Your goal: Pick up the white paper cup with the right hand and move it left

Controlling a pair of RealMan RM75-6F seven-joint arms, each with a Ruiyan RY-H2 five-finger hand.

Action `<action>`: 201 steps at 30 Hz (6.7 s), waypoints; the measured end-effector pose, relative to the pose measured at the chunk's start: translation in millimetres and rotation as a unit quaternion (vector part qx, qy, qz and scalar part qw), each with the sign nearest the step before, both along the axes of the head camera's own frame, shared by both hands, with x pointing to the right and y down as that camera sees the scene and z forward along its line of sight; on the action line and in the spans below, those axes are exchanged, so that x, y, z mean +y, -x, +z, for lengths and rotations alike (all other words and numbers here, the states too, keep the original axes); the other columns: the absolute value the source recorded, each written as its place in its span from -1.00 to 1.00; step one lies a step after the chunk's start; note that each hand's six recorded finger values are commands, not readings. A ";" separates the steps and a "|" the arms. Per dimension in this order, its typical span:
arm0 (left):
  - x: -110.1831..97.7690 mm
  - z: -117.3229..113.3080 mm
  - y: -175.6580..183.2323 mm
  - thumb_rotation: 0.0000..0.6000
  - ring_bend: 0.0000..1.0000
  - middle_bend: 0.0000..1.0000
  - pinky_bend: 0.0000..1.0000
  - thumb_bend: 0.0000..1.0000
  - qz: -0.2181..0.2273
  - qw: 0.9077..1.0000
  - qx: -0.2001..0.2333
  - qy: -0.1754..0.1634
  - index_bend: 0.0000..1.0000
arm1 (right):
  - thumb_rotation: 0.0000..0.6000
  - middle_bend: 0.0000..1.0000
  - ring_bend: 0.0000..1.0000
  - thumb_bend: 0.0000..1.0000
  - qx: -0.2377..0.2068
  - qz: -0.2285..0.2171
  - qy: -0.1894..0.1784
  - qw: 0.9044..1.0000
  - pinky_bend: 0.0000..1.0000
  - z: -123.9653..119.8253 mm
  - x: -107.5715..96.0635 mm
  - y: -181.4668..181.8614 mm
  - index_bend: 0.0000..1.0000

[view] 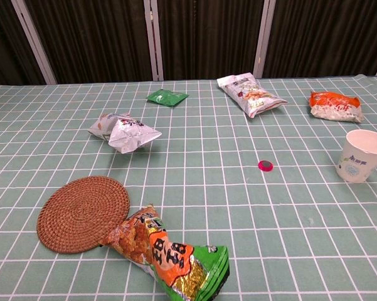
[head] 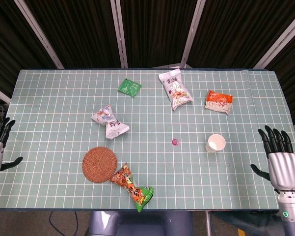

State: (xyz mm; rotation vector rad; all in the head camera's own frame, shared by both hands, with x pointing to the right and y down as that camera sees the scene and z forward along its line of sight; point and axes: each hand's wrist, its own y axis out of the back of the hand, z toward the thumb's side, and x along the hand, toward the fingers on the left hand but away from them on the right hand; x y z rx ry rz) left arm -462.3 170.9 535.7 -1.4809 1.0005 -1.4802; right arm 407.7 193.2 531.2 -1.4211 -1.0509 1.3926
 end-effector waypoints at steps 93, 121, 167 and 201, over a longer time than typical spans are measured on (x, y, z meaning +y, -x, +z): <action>4.6 15.3 -18.7 1.00 -1.00 -1.00 -1.00 -1.00 0.018 0.998 0.001 0.054 -1.00 | 1.00 -0.11 -0.53 -0.45 0.055 -0.316 0.088 0.943 -0.13 151.4 -26.8 108.3 -0.26; 4.7 14.8 -19.7 1.00 -1.00 -1.00 -1.00 -1.00 0.020 0.998 0.002 0.056 -1.00 | 1.00 -1.00 -1.00 -1.00 -0.015 -0.335 0.174 0.926 -1.00 150.4 -20.6 119.0 -1.00; 2.1 21.4 -17.1 1.00 -1.00 -1.00 -1.00 -1.00 0.017 0.998 -0.007 0.063 -1.00 | 1.00 -0.19 -0.55 -0.56 0.360 -0.503 -0.004 0.786 0.02 192.7 -19.0 173.1 -0.64; 2.5 21.7 -16.8 1.00 -1.00 -1.00 -1.00 -1.00 0.013 0.997 0.008 0.076 -1.00 | 1.00 -0.19 -0.56 -0.59 -0.158 -0.123 0.120 0.972 -0.04 161.5 -105.8 208.7 -0.64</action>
